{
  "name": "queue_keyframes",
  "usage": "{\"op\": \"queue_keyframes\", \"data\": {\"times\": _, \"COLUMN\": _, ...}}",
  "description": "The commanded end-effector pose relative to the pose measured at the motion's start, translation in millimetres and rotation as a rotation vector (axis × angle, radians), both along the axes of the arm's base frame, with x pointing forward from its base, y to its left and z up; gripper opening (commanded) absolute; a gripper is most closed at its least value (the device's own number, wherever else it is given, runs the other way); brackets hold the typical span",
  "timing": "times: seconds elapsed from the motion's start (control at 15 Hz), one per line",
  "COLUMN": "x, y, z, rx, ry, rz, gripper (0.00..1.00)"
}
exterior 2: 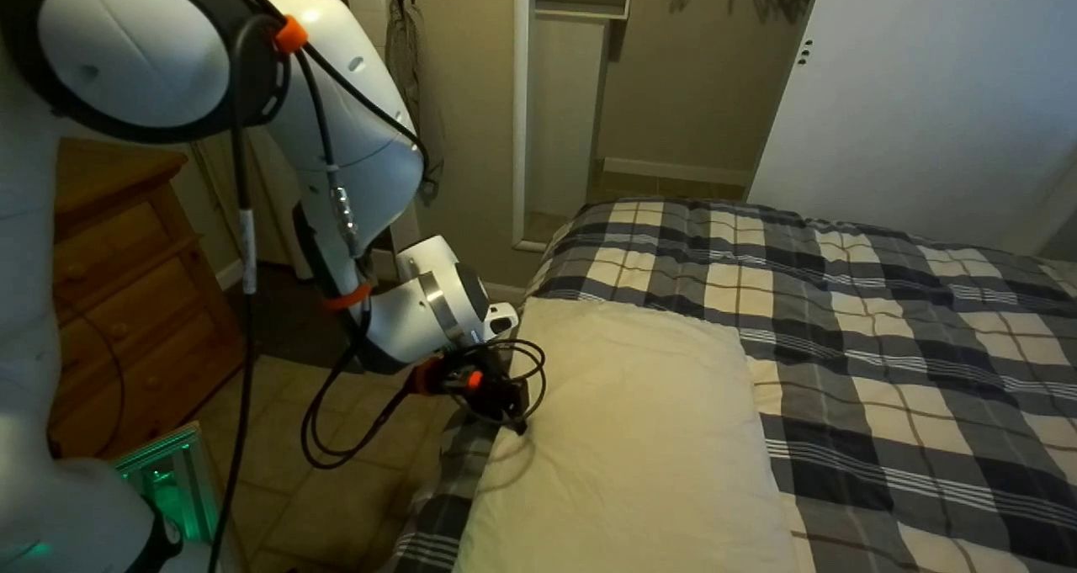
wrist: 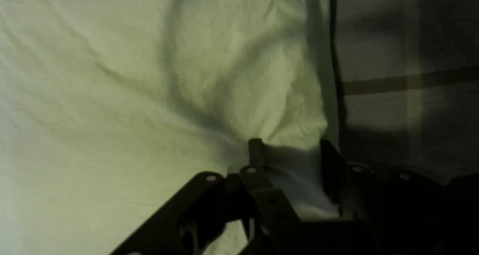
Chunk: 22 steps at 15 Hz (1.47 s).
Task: Turn the pillow over, then put the towel on the pillow
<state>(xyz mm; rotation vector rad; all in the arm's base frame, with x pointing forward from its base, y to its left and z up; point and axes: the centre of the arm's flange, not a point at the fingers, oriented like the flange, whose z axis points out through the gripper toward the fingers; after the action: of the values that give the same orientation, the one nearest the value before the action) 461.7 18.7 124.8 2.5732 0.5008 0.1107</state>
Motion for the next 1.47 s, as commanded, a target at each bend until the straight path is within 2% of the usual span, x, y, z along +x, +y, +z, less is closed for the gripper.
{"op": "queue_keyframes", "data": {"times": 0.0, "x": -0.8, "y": -1.2, "z": 9.1, "rx": -0.012, "ry": -0.003, "rz": 0.027, "gripper": 0.1}}
{"op": "queue_keyframes", "data": {"times": 0.13, "x": -2.9, "y": -2.4, "z": 16.2, "rx": -0.017, "ry": -0.009, "rz": 0.043, "gripper": 0.04}}
{"op": "queue_keyframes", "data": {"times": 0.27, "x": -3.7, "y": -9.0, "z": 31.9, "rx": -0.084, "ry": -0.025, "rz": 0.08, "gripper": 0.0}}
{"op": "queue_keyframes", "data": {"times": 0.33, "x": -5.7, "y": -12.4, "z": 41.4, "rx": -0.08, "ry": -0.037, "rz": 0.082, "gripper": 0.05}}
{"op": "queue_keyframes", "data": {"times": 0.6, "x": -15.3, "y": -20.0, "z": 90.0, "rx": -0.13, "ry": -0.094, "rz": 0.118, "gripper": 0.05}}
{"op": "queue_keyframes", "data": {"times": 0.93, "x": -29.9, "y": -60.9, "z": 151.1, "rx": -0.148, "ry": -0.18, "rz": 0.09, "gripper": 0.05}}
{"op": "queue_keyframes", "data": {"times": 1.0, "x": -32.5, "y": -67.8, "z": 159.2, "rx": -0.138, "ry": -0.176, "rz": 0.089, "gripper": 0.05}}
{"op": "queue_keyframes", "data": {"times": 1.07, "x": -11.7, "y": -45.1, "z": 128.1, "rx": -0.122, "ry": -0.16, "rz": 0.08, "gripper": 0.06}}
{"op": "queue_keyframes", "data": {"times": 1.2, "x": -17.6, "y": -56.0, "z": 143.6, "rx": -0.123, "ry": -0.176, "rz": 0.081, "gripper": 0.06}}
{"op": "queue_keyframes", "data": {"times": 1.4, "x": -22.9, "y": -56.9, "z": 145.0, "rx": -0.121, "ry": -0.174, "rz": 0.082, "gripper": 0.06}}
